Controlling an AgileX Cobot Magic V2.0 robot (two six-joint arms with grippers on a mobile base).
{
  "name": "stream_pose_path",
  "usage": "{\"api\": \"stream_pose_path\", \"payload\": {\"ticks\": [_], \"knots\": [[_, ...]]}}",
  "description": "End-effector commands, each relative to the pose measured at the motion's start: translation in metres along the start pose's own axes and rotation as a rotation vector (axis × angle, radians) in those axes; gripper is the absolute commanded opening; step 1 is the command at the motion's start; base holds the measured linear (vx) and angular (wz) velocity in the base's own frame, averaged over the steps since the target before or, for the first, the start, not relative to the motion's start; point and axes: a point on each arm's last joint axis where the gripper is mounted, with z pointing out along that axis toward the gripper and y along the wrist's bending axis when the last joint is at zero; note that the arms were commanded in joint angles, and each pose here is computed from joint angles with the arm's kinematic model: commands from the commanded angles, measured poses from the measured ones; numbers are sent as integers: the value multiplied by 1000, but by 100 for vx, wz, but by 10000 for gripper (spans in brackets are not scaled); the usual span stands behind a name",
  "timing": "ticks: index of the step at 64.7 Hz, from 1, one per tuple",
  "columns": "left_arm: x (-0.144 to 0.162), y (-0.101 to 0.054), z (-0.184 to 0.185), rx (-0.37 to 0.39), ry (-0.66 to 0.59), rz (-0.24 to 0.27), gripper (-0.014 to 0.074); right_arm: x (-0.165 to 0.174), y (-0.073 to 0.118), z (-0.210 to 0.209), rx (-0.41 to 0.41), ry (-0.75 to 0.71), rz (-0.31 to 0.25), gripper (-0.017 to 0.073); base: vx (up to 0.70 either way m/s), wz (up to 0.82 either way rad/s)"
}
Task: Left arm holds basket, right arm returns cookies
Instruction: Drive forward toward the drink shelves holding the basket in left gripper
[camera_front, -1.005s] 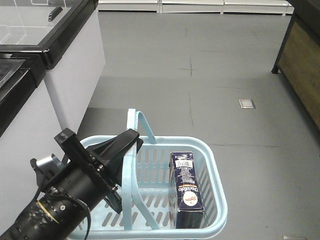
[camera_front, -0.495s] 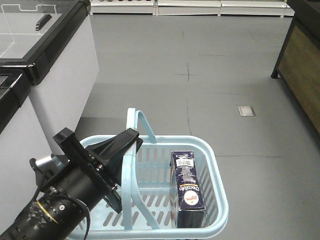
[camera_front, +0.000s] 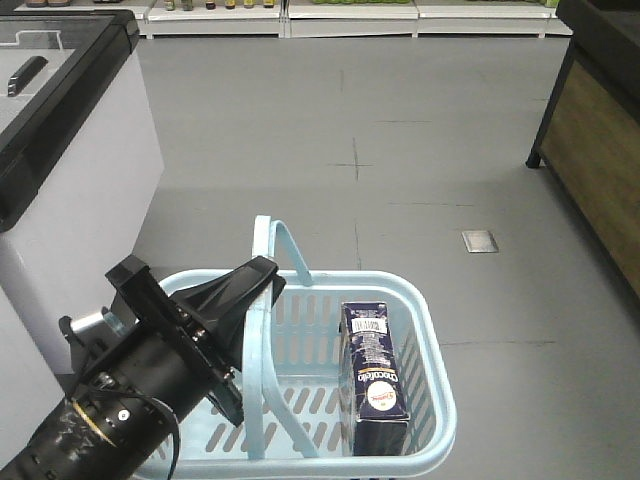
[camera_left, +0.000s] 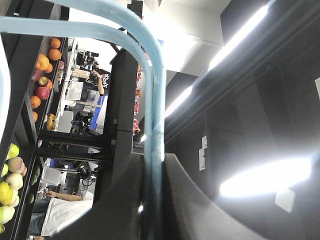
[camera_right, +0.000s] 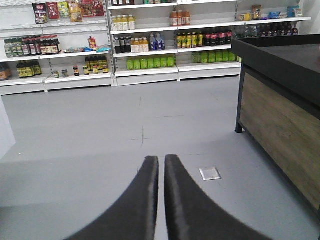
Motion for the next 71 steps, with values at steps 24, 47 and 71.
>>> {"api": "stream_pose_path", "payload": {"ticks": [24, 47, 71], "knots": [[10, -39, -2, 335, 69, -20, -3, -2, 0, 0, 2, -71, -11, -3, 38, -7], [10, -39, -2, 335, 69, -20, -3, -2, 0, 0, 2, -71, -11, -3, 45, -2], [10, -39, -2, 335, 69, -20, -3, -2, 0, 0, 2, -71, -11, -3, 50, 4]]}}
